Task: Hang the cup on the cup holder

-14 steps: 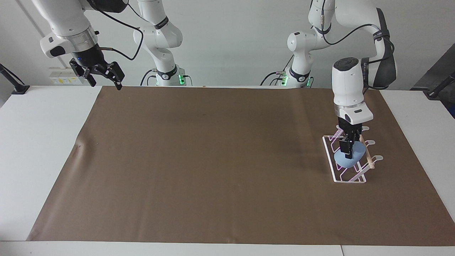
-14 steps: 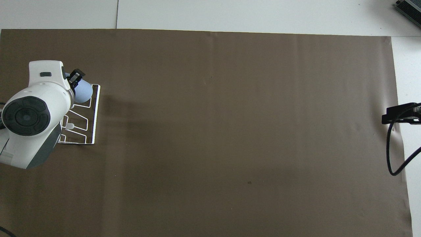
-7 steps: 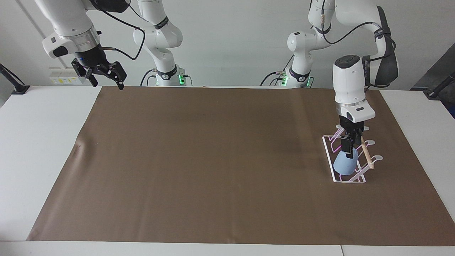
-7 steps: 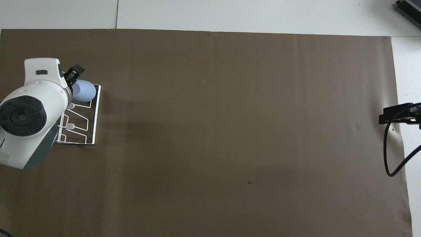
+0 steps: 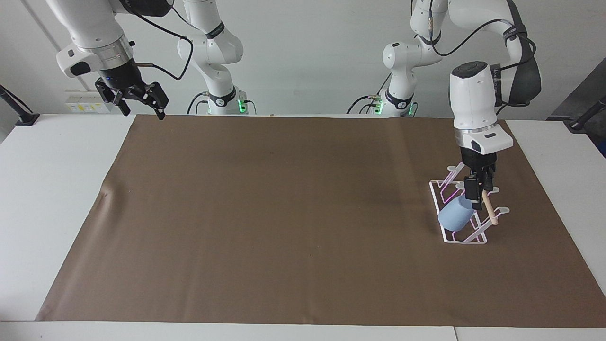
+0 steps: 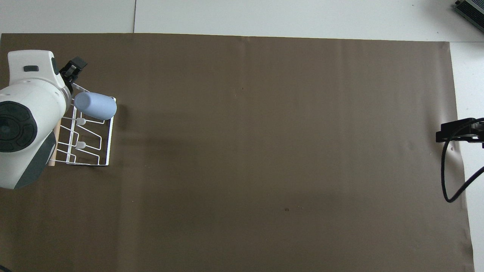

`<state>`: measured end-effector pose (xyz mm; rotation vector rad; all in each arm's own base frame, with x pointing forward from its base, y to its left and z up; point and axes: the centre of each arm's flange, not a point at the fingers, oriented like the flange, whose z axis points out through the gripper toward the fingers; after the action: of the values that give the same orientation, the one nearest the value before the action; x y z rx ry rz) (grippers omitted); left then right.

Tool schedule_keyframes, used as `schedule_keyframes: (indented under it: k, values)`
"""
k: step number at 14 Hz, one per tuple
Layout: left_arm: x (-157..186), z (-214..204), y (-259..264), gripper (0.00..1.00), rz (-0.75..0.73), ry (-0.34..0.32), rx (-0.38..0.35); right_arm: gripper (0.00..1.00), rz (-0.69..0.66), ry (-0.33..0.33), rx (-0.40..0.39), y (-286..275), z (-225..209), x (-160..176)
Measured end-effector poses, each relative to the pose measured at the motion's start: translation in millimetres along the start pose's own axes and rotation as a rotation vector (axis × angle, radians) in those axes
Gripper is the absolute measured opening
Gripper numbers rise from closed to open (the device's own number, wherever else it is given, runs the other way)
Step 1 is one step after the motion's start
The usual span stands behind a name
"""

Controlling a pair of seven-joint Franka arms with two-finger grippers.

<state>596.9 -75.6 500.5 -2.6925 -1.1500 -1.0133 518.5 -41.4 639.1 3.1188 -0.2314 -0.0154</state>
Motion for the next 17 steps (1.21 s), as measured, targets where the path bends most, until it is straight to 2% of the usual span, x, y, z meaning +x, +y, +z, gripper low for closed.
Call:
schedule_keyframes:
  k: [5,8,11,14,17]
  values:
    - [17,-25,15,1.00,-0.036,0.004,0.019,1.00,0.002,0.002,0.000,1,0,0]
    - [38,-52,24,1.00,-0.100,-0.084,0.042,1.00,0.003,0.002,0.000,1,0,0]
    - [60,-79,23,1.00,-0.077,-0.154,0.085,1.00,0.003,0.003,0.000,1,0,0]
    - [57,-87,22,1.00,0.012,-0.195,0.130,1.00,0.003,0.003,0.001,2,0,0]
    - [48,-89,24,1.00,0.101,-0.224,0.144,1.00,0.004,0.004,0.001,2,0,1]
